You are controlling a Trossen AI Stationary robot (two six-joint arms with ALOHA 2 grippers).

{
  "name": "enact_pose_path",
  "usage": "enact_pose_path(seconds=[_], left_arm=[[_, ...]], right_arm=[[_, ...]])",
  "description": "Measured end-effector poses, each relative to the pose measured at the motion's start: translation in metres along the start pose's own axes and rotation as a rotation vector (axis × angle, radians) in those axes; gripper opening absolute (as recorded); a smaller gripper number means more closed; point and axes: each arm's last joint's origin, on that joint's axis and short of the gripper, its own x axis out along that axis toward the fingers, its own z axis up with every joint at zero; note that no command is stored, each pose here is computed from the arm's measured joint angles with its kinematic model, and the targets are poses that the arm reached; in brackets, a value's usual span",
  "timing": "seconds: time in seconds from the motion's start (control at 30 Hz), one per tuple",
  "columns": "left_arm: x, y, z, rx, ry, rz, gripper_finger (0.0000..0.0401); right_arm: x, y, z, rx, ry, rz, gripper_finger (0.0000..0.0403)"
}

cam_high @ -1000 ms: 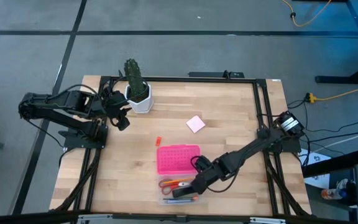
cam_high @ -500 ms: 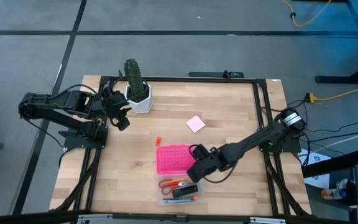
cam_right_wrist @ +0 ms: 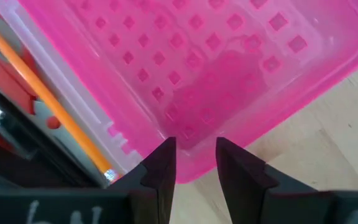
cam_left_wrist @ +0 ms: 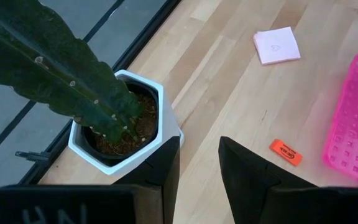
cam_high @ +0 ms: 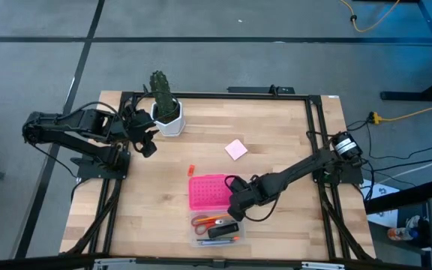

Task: Pack school essentials
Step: Put the orange eraser into the pencil case

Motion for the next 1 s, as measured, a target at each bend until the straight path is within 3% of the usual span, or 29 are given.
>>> enact_pose_path(seconds=[0.63,0.8,1.0], left_arm=[[0.000,0.000,0.000,-0.001,-0.002,-0.001,0.0105],[0.000,0.000,0.000,-0.001,-0.002,-0.001,0.0105],[0.000,0.000,0.000,-0.002,-0.003,-0.001,0.0105]], right_arm=[[-0.003,0.008,-0.016,-0.003,0.147,0.069,0.0116],[-0.011,0.012,-0.010,0.000,0.060,0.060,0.0116],[-0.054,0.023,0.013,-0.045,-0.038,0.093,0.0116]])
